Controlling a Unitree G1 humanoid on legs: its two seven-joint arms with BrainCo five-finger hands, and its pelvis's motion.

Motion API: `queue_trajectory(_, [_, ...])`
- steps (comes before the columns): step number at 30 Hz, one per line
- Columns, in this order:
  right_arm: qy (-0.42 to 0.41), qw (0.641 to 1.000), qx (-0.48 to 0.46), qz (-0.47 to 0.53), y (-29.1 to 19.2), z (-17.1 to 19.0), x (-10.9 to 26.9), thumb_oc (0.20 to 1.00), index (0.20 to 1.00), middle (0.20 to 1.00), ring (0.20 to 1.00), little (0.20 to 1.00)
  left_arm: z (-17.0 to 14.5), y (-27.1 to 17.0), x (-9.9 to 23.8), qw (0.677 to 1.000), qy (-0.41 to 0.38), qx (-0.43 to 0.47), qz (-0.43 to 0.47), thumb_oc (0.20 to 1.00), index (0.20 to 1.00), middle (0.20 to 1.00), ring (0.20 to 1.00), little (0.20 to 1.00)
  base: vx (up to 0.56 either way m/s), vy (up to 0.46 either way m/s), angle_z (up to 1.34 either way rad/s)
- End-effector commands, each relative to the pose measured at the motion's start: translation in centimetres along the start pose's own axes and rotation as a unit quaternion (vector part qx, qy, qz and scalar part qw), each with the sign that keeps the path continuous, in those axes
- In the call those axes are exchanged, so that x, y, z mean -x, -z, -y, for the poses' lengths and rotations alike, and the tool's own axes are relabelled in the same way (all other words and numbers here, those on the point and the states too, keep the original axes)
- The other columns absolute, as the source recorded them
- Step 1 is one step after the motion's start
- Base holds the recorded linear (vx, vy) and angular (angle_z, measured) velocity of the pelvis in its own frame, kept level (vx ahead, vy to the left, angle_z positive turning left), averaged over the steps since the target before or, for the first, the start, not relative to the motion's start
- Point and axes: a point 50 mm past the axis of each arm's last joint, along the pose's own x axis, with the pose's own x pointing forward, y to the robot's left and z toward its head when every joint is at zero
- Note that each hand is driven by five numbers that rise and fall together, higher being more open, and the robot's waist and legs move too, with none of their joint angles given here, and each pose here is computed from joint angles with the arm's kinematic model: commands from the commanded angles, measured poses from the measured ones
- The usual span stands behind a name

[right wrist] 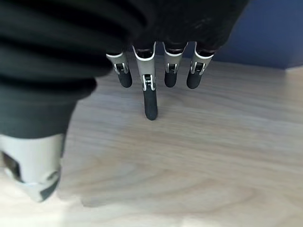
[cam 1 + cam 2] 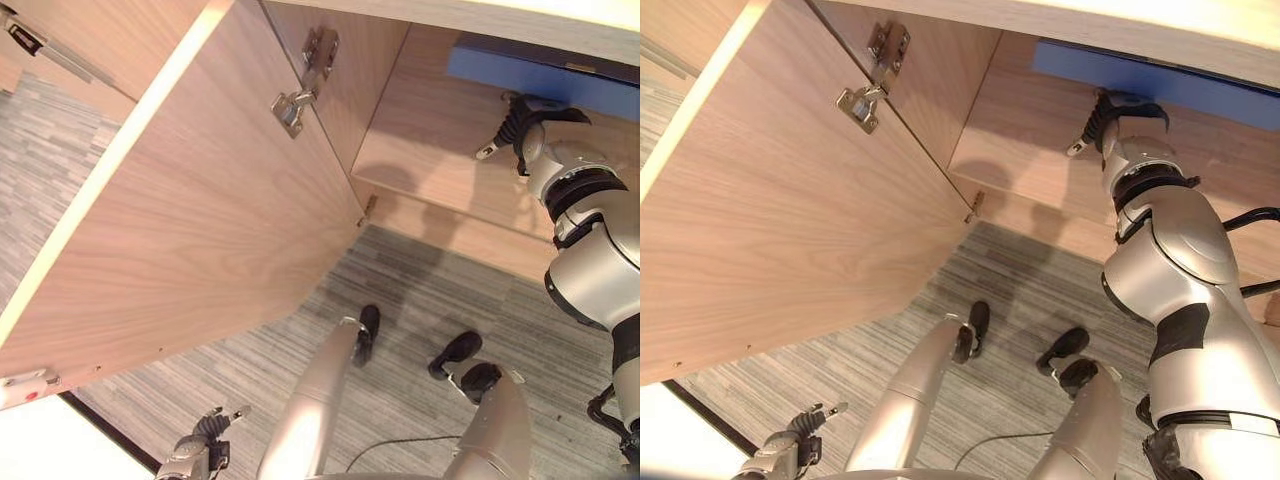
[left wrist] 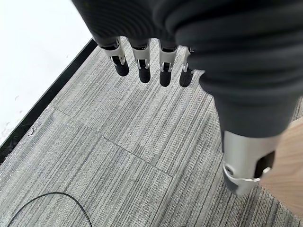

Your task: Put the empty folder in the office cabinet

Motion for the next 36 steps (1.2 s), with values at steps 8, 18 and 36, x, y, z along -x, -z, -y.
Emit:
queue_trajectory(8, [0.054, 0.991, 0.029, 0.120, -4.8, 4.1, 1.3, 1.000, 1.000, 1.000, 1.000, 1.000, -1.7, -0.9, -0.3, 0.997, -0.044, 0.061, -0.015, 1.000, 1.000, 1.000, 1.000, 1.000, 0.00, 0.026, -0.10])
queue_trajectory(18, [-0.138, 0.980, 0.056, 0.135, -0.7, -2.0, 2.6, 1.000, 1.000, 1.000, 1.000, 1.000, 1.4, -2.4, -0.6, 0.994, 0.025, 0.108, -0.014, 1.000, 1.000, 1.000, 1.000, 1.000, 0.00, 0.008, -0.05])
queue_trajectory(36, [-0.239, 0.965, -0.002, -0.106, 5.5, -14.2, 2.9, 1.000, 1.000, 1.000, 1.000, 1.000, -0.5, -0.5, -0.3, 0.999, -0.010, 0.041, -0.025, 1.000, 1.000, 1.000, 1.000, 1.000, -0.02, -0.031, 0.03])
